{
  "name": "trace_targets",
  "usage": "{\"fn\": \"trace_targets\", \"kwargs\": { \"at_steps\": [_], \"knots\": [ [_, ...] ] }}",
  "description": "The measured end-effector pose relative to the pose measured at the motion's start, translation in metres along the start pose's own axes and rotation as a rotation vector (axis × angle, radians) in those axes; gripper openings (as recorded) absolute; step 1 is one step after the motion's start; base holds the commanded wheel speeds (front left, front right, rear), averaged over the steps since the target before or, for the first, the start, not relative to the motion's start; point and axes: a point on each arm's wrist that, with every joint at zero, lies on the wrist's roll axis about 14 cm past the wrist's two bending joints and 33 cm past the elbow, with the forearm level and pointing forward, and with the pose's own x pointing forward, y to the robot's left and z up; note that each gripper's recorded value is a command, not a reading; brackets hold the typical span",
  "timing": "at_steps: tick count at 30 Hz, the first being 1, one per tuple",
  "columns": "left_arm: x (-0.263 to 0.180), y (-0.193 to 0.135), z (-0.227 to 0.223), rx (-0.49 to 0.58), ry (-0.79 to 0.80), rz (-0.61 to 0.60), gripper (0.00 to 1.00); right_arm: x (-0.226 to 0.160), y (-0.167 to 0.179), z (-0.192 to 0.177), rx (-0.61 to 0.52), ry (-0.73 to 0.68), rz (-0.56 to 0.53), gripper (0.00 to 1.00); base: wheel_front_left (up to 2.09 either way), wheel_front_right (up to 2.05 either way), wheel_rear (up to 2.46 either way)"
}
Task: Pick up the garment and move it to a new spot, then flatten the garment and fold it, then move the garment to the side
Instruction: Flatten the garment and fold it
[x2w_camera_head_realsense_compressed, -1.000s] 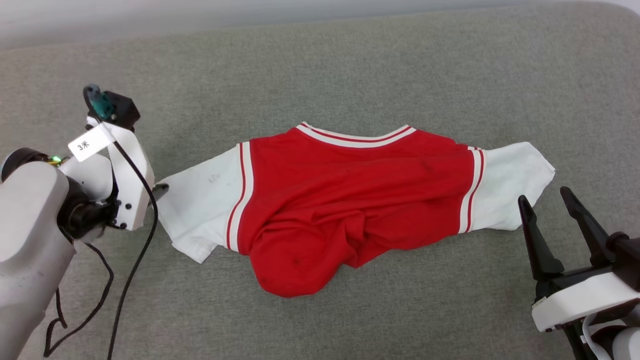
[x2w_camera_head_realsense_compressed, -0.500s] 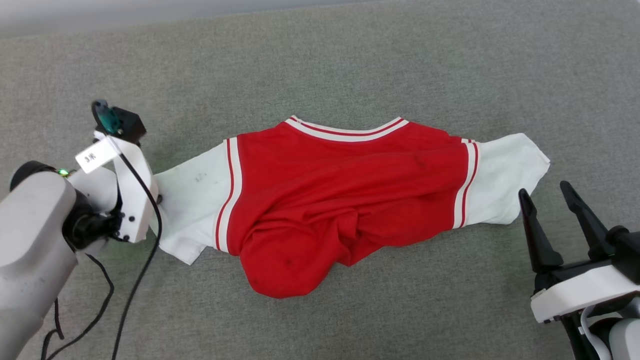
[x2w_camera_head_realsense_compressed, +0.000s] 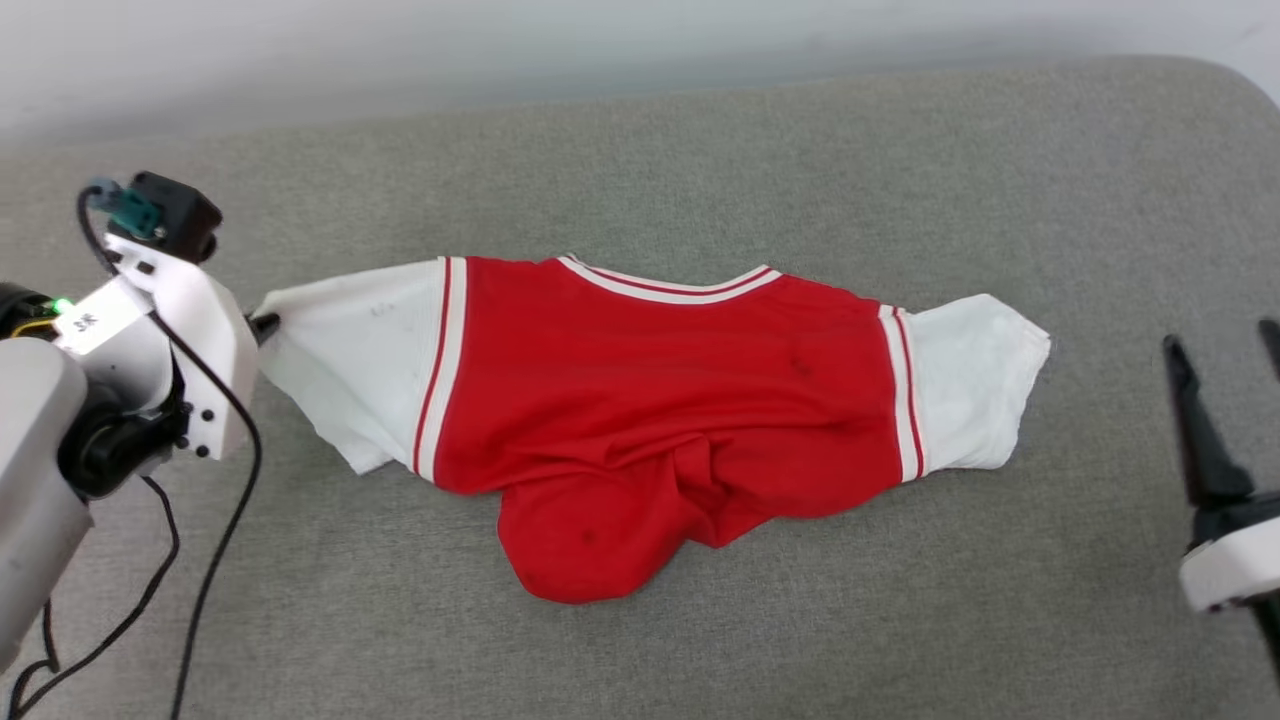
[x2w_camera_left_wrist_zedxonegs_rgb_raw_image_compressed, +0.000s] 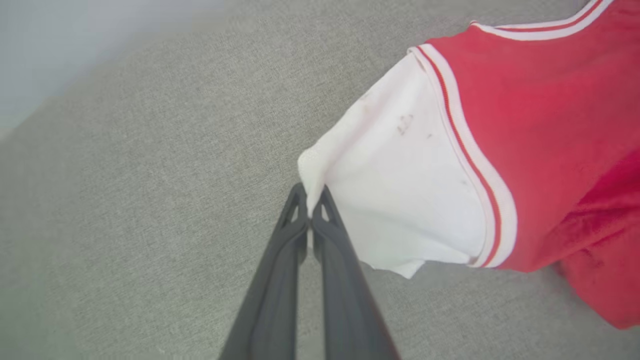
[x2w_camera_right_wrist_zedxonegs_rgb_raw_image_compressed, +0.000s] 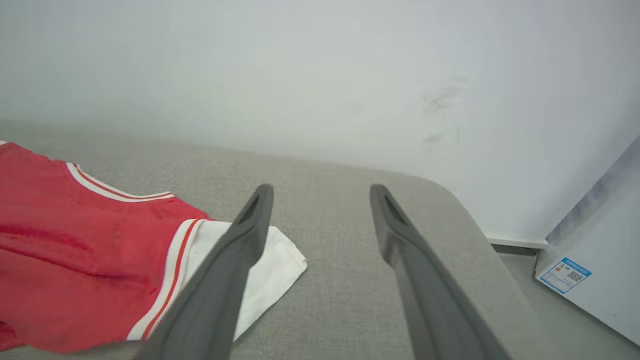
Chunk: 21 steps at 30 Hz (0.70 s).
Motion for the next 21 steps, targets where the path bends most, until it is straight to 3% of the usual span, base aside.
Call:
{"fn": "trace_targets", "kwargs": {
  "at_steps": [4, 11, 17, 21],
  "knots": [
    [-0.017, 0.008, 0.005, 0.001, -0.062, 0.031, 0.0, 0.011, -0.011, 0.032, -0.077, -0.044, 0.018, 1.0, 0.0, 0.0, 0.0],
    [-0.034, 0.008, 0.004, 0.003, -0.139, 0.061, 0.0, 0.038, -0.001, 0.053, -0.214, 0.03, 0.131, 1.0, 0.0, 0.0, 0.0],
    [-0.036, 0.002, 0.007, 0.024, -0.172, 0.06, 0.0, 0.061, 0.017, 0.021, -0.265, 0.286, 0.26, 1.0, 0.0, 0.0, 0.0],
    [-0.033, -0.002, 0.009, 0.034, -0.19, 0.051, 0.0, 0.074, 0.019, -0.015, -0.23, 0.531, 0.312, 1.0, 0.0, 0.0, 0.0]
  ]
}}
